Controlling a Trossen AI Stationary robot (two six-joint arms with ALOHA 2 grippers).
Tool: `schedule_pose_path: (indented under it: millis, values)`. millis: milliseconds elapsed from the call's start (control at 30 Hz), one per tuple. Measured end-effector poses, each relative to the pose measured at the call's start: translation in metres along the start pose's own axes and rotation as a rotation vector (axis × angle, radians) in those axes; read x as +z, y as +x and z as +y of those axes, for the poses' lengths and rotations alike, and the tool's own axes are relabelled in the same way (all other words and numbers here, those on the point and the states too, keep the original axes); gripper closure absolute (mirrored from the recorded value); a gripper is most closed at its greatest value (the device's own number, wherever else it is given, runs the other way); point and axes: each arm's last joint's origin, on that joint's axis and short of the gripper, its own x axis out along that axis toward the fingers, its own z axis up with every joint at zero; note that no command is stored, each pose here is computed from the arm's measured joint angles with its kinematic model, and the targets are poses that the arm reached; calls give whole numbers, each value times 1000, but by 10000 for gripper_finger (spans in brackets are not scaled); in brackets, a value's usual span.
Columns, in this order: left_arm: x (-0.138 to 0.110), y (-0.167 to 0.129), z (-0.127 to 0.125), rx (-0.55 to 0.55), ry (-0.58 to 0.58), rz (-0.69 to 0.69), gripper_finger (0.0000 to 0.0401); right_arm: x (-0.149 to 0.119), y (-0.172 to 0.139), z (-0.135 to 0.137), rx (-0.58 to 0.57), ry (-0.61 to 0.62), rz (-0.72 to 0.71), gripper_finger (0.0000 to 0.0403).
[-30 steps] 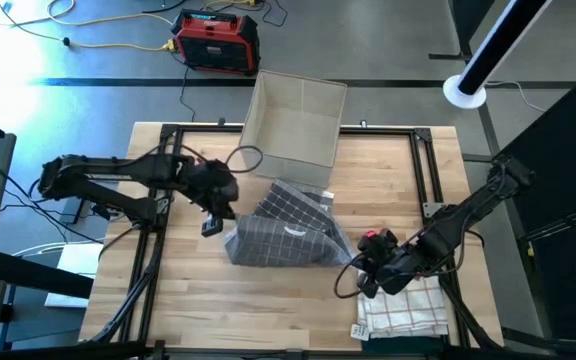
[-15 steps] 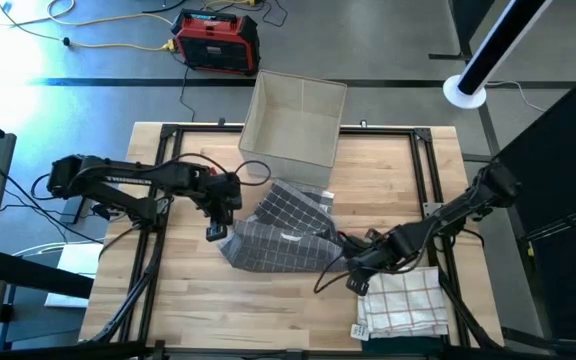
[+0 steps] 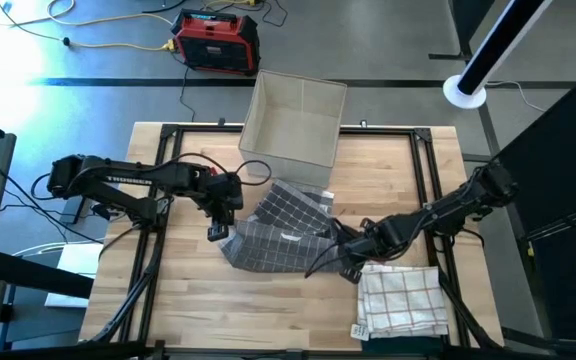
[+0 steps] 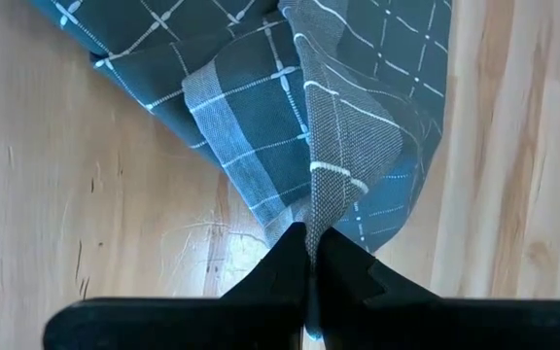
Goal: Fold towel
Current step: Fold the gray patterned towel
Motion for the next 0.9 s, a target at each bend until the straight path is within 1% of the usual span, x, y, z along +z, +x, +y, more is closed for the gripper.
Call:
schedule_pose_path:
  millis: [67, 100, 167, 233, 333, 433, 500, 567, 667, 800, 867, 900]
  values:
    - [0, 0, 0, 0, 8, -1, 401, 0, 0, 0, 0, -4, 1, 383]
    - [0, 0, 0, 1, 9, -1, 401, 0, 0, 0, 2, -4, 3, 392]
    - [0, 0, 0, 5, 7, -1, 401, -1, -1, -1, -10, 5, 17, 396]
    - [-1, -4, 0, 21, -18, 11, 401, -1, -7, -2, -46, 10, 50, 401]
    - [3, -26, -3, 74, -46, 3, 401, 7, -36, 1, -52, 20, 48, 402]
    - [7, -62, -9, 154, -45, -33, 401, 20, -81, 10, -53, 1, -30, 403]
    - [13, -91, -14, 204, -33, -115, 401, 29, -117, 15, -69, -23, -106, 403]
    - [17, -124, -20, 252, -6, -224, 401, 39, -152, 16, -81, -35, -212, 403]
    - [20, -175, -28, 301, 33, -419, 401, 51, -199, 16, -82, -41, -412, 403]
    - [12, -239, -38, 343, 59, -660, 401, 62, -254, 13, -61, -83, -667, 403]
    - [4, -264, -43, 333, 86, -760, 401, 68, -277, 14, -26, -117, -788, 403]
    - [0, -276, -46, 311, 109, -812, 401, 71, -287, 15, -2, -146, -844, 403]
